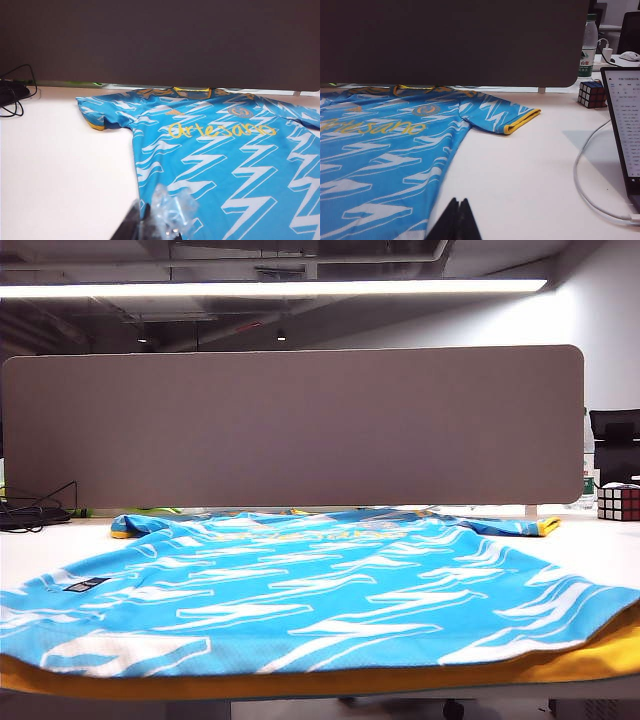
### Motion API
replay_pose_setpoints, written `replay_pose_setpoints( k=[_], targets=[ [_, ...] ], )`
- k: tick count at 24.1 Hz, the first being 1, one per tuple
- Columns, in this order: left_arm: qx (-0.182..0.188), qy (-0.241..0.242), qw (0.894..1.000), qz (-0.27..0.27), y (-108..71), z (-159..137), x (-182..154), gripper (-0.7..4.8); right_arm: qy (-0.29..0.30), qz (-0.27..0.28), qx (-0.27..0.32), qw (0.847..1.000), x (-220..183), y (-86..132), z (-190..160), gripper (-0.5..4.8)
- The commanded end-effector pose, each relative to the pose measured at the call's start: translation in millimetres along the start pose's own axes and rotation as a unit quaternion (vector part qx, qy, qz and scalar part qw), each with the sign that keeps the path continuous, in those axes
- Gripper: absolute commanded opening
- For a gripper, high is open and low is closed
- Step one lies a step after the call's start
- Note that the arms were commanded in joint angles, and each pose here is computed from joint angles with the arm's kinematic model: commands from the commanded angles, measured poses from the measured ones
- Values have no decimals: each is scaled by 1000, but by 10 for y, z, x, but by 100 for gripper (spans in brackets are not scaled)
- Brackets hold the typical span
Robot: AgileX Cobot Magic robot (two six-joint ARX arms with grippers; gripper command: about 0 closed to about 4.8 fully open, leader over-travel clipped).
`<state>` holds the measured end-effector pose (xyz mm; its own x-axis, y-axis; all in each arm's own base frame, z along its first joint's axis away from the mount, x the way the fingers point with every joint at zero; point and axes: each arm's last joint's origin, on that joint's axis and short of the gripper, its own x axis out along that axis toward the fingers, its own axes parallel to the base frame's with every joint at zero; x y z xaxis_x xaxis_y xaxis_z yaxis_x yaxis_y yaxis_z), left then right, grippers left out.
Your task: Fold the bottom side of the soccer jersey horizontally towards the center, about one-third of the way, then fold the sleeve back towards the center, creating a straight line along the edge of the the soccer jersey, and finally fold the bottom of the soccer jersey up towards the top, creating a neat rectangle.
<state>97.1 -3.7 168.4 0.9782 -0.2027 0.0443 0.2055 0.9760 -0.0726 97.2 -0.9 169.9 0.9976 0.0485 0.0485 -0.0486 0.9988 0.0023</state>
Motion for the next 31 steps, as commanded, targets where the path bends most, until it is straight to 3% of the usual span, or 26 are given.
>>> replay_pose_setpoints(
  k=[1,11,12,14,16,20,25,27,31],
  targets=[
    [0,-7,1000,-1,-3,29,-2,-6,-4,1,-2,1000,2,1,-7,-1],
    [0,-8,1000,-1,-3,29,-2,-6,-4,2,-2,1000,2,1,-7,-1],
    [-25,-8,1000,1,-2,31,-2,-6,-6,10,17,1000,2,6,-4,-1],
    [-134,-22,989,53,30,37,-4,-6,-18,40,106,993,0,22,32,-1],
    [-197,-28,977,71,41,33,-3,-6,-12,57,155,986,-1,32,39,-2],
    [-218,20,975,48,30,-11,26,-5,34,42,212,976,-11,29,33,-3],
    [-233,106,965,53,43,-36,116,-6,99,27,225,969,9,28,132,-4],
    [-220,140,965,43,52,12,206,-6,134,19,228,964,64,25,223,-4],
    [-199,160,967,-6,59,136,352,-6,210,24,215,954,181,25,372,-4]
  ],
)
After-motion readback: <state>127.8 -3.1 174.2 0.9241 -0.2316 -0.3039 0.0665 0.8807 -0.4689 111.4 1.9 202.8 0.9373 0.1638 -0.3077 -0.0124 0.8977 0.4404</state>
